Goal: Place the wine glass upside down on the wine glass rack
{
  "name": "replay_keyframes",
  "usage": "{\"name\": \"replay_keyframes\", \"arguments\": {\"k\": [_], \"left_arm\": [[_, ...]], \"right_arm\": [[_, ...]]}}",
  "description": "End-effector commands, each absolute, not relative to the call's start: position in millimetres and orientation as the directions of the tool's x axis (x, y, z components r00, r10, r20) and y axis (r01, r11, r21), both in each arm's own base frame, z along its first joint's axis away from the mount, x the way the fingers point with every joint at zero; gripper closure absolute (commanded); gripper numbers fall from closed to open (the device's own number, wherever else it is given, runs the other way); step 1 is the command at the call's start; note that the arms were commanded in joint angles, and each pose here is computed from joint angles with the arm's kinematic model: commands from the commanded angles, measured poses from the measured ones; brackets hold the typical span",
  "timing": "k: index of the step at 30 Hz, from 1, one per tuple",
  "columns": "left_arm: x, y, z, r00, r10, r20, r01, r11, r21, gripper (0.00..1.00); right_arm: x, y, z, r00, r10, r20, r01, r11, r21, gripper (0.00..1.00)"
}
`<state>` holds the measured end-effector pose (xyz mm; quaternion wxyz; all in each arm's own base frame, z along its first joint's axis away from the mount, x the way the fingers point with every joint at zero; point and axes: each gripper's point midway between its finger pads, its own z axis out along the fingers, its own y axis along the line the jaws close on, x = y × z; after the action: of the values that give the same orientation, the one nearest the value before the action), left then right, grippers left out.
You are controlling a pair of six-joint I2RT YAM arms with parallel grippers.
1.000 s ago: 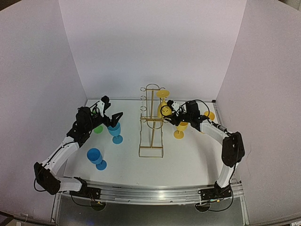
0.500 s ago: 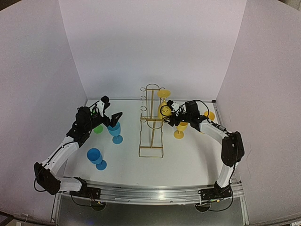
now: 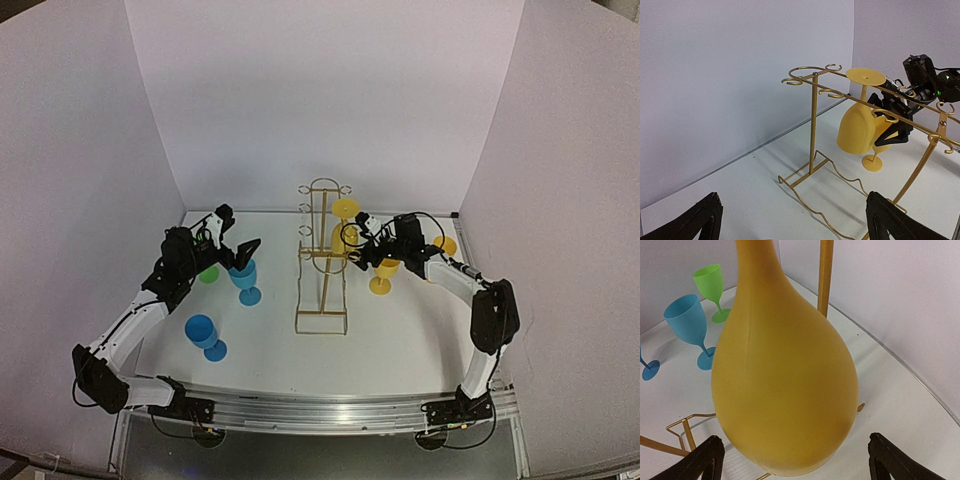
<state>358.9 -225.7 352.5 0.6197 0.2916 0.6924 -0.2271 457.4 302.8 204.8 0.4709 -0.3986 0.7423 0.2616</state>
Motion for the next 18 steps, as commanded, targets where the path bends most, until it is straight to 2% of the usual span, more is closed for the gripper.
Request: {"name": "replay_keyframes", "arguments": {"k": [1, 6, 14, 16, 18], "left_arm": [[357.1, -221.8, 367.9, 0.003, 0.113, -0.994, 0.677, 0.731, 0.085, 0.01], [351.8, -222.1, 368.3, 0.003, 0.106, -0.994, 0.688, 0.721, 0.079, 0.0], [344.7, -223.0, 376.7, 0.021, 0.074, -0.997, 0.703, 0.708, 0.067, 0.0], [343.9, -222.3, 377.4, 0.009, 0.059, -0.998, 0.702, 0.711, 0.048, 0.01], [342.1, -221.4, 378.1, -0.003, 0.043, -0.999, 0.701, 0.712, 0.029, 0.0]], "right_arm": [[451.3, 297.6, 249.7, -0.184, -0.294, -0.938, -0.819, 0.574, -0.019, 0.04], [442.5, 282.4, 275.2, -0.197, -0.251, -0.948, -0.782, 0.623, -0.002, 0.02], [431.0, 250.2, 267.9, -0.363, -0.271, -0.891, -0.681, 0.73, 0.055, 0.02], [434.7, 230.9, 270.2, -0.449, -0.21, -0.869, -0.585, 0.803, 0.109, 0.02], [443.1, 201.0, 268.7, -0.554, -0.103, -0.826, -0.411, 0.897, 0.164, 0.04]]}}
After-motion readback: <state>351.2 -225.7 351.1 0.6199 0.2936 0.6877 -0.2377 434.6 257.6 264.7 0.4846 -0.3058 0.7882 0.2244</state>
